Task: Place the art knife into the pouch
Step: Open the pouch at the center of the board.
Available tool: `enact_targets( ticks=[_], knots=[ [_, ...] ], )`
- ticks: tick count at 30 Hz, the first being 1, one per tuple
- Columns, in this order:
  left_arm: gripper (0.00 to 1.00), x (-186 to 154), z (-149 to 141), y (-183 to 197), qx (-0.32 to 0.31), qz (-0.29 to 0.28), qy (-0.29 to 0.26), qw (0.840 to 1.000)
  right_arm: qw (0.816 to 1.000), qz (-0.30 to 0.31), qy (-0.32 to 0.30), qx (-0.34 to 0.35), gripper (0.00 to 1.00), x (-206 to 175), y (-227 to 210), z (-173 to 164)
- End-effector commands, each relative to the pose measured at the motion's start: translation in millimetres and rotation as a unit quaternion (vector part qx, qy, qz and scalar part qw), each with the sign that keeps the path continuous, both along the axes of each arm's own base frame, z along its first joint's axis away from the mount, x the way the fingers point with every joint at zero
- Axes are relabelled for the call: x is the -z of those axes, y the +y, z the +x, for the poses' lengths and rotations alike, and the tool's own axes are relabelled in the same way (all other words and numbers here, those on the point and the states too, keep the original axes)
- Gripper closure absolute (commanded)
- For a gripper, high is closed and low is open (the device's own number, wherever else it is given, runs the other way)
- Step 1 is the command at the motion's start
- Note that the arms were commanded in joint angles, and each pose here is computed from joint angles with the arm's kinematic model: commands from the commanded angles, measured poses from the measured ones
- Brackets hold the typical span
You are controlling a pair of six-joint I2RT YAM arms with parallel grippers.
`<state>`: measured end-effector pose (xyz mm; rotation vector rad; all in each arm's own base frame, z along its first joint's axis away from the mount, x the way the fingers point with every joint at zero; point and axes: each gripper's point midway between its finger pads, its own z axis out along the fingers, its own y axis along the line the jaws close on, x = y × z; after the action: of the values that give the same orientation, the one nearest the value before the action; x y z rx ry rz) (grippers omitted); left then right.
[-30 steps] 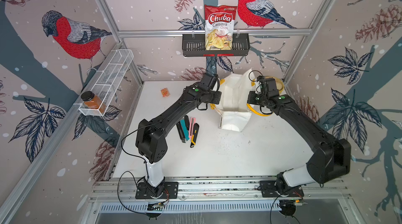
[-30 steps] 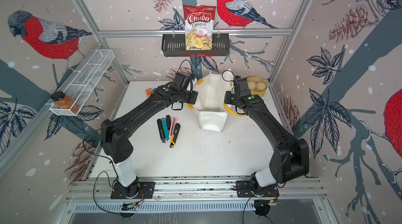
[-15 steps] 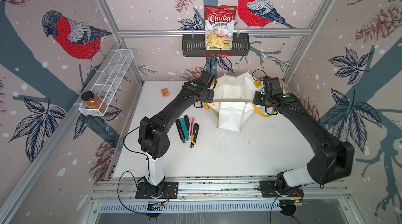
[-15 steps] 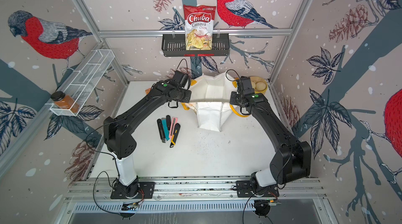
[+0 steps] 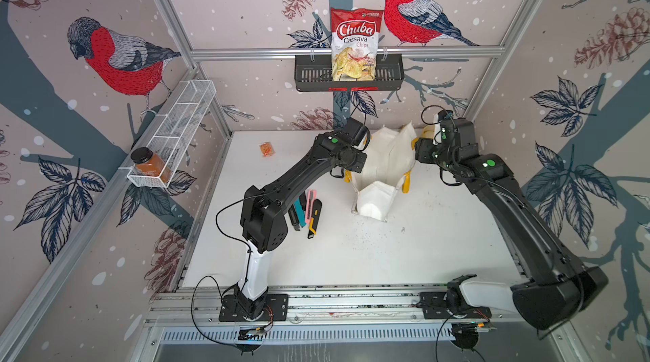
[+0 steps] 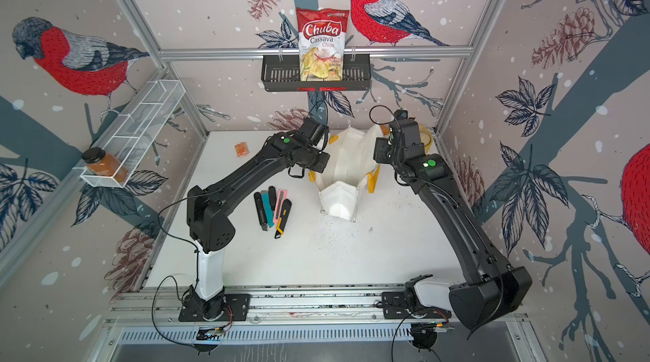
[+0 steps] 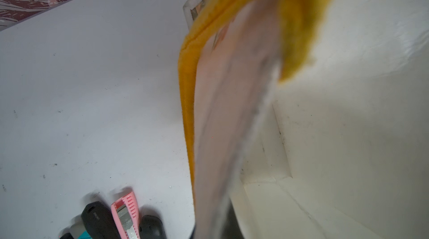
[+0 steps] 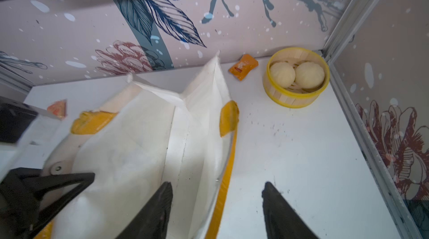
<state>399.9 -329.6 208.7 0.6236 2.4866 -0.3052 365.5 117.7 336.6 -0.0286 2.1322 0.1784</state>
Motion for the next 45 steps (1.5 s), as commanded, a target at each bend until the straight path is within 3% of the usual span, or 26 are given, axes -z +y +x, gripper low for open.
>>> enact_targets(
  ticks=[1, 6, 13, 23, 30, 38, 45],
  knots=[
    [1.00, -17.3, 1.8, -12.7, 0.015, -0.037, -0.024, 0.999, 0.999, 0.022, -0.026, -0.035, 0.39, -17.1, 19.3, 4.7],
    [1.00, -26.1, 1.6, -13.5, 0.016, -0.049, -0.033, 0.998, 0.993, 0.054, -0.003, -0.103, 0.39, 9.1, 60.9, 27.9],
    [1.00, -30.6, 1.2, -20.7, 0.022, -0.074, -0.037, 0.996, 0.984, 0.051, 0.082, -0.150, 0.40, 97.1, 107.4, 57.4],
    [1.00, -31.2, 6.1, -19.0, 0.005, -0.098, -0.030, 0.995, 0.966, 0.095, 0.160, -0.179, 0.40, 200.0, 140.5, 55.0],
    [1.00, -32.1, 12.9, -14.6, -0.007, -0.134, -0.029, 0.991, 0.953, 0.104, 0.202, -0.200, 0.40, 250.3, 162.8, 44.2],
    [1.00, -56.9, 30.3, 38.8, -0.060, -0.161, -0.051, 0.984, 0.940, 0.041, 0.295, -0.168, 0.38, 321.0, 135.9, 20.9],
    [1.00, -72.1, 40.9, 92.5, -0.120, -0.157, -0.086, 0.977, 0.932, -0.040, 0.332, -0.142, 0.36, 335.8, 103.3, 6.0]
  ],
)
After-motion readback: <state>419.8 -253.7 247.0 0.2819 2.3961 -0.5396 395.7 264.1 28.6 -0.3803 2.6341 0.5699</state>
